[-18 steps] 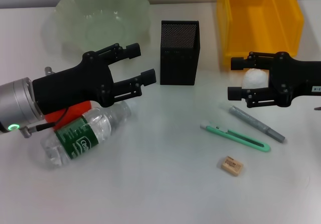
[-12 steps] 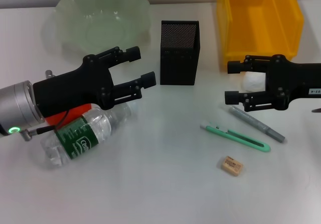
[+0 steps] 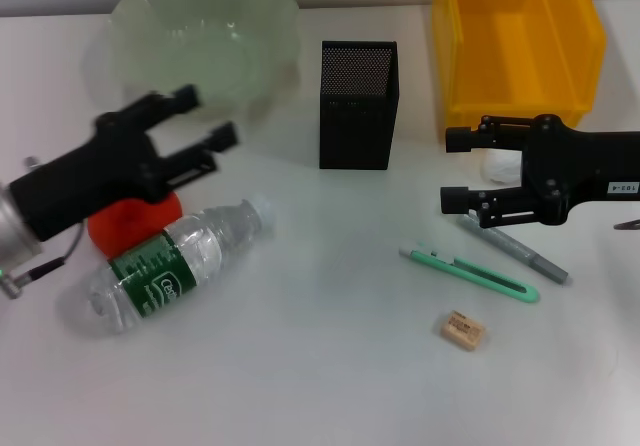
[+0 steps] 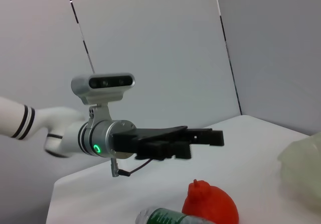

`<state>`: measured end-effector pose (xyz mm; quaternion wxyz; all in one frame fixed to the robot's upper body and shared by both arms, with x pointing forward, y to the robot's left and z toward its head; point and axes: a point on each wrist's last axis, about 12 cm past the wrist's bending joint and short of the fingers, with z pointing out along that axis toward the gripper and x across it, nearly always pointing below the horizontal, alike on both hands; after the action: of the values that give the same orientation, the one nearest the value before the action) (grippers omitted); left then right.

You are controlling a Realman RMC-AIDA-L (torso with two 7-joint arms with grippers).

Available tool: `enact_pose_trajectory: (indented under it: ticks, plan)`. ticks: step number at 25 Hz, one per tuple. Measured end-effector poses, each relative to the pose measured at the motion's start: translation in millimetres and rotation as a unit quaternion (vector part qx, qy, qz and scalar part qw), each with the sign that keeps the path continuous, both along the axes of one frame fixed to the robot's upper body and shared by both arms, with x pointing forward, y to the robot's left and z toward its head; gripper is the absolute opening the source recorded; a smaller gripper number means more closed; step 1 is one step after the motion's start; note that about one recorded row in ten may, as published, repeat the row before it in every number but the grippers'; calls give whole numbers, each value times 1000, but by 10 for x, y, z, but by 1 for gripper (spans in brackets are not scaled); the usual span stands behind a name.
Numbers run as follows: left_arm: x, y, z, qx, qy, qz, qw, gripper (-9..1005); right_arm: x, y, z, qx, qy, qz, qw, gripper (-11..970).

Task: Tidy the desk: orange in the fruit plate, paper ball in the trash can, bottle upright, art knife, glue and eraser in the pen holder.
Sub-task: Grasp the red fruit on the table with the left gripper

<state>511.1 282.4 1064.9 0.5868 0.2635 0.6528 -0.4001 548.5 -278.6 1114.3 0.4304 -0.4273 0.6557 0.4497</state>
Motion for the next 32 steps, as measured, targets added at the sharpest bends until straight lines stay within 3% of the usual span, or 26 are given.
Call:
enact_pose_trajectory:
  ticks: [4,10,19,32]
  plan:
    - [-85,220,-115,-7,15,80,997,766,-4,5,-5,1,0,0,1000,825]
    - [-208,392,-274,22,44,131,990,766,11,24,8,1,-4,3,1000,821]
    - [-303,440,-381,47,68,136,987,765,33,29,21,-2,-7,3,1000,815]
    - [-216,412,-482,98,93,138,981,765,41,21,25,-4,-9,1,1000,806]
